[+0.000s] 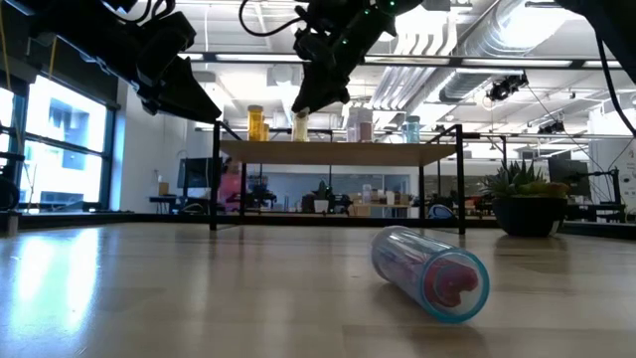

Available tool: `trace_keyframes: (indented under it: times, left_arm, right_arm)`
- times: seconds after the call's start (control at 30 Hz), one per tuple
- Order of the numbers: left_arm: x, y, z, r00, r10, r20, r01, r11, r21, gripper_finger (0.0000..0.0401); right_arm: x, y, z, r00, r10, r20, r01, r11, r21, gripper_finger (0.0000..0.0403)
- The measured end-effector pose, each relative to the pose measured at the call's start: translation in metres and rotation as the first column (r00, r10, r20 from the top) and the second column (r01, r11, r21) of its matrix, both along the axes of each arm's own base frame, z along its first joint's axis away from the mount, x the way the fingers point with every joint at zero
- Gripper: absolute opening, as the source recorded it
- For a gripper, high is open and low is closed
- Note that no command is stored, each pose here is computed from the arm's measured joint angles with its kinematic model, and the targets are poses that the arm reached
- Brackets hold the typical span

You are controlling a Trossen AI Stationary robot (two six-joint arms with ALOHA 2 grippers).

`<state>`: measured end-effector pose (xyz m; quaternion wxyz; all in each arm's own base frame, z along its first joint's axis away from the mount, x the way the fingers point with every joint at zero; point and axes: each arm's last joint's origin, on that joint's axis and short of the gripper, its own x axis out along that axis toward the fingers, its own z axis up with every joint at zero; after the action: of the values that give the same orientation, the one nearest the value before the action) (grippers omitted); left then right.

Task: Pick and place medicine bottles onto shelf by color
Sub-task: Put the yellow pill bottle on the shelf aligned with the other yellow pill bottles

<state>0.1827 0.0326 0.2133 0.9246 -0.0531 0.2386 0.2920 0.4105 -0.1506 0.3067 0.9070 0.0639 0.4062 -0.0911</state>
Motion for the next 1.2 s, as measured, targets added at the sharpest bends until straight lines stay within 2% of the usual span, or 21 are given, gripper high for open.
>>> trace_keyframes:
  times: [0.23,0.57,0.73,1.2]
  left_arm:
    - [0.0000,0.0000,0.0000,1.000,0.000,0.001,0.000,1.000,-0.001,0.0201]
    - [0.0000,0.0000,0.0000,1.000,0.001,0.001,-0.001,1.000,-0.002,0.0201]
    - [0.0000,0.0000,0.0000,1.000,0.000,0.001,0.000,1.000,-0.002,0.0201]
    - [0.0000,0.0000,0.0000,1.000,0.000,0.000,0.000,1.000,-0.001,0.0201]
  right_arm:
    - [0.0007,-0.0003,0.0004,1.000,-0.008,0.010,0.008,1.000,0.003,0.0105]
    - [0.0011,-0.0009,-0.0008,1.000,-0.014,0.007,0.014,1.000,-0.006,0.0140]
    - [0.0018,-0.0023,0.0000,0.999,-0.036,0.012,0.037,0.999,-0.036,0.0141]
    - [-0.0012,-0.0012,0.0055,0.999,-0.038,0.013,0.039,0.999,-0.039,0.0142]
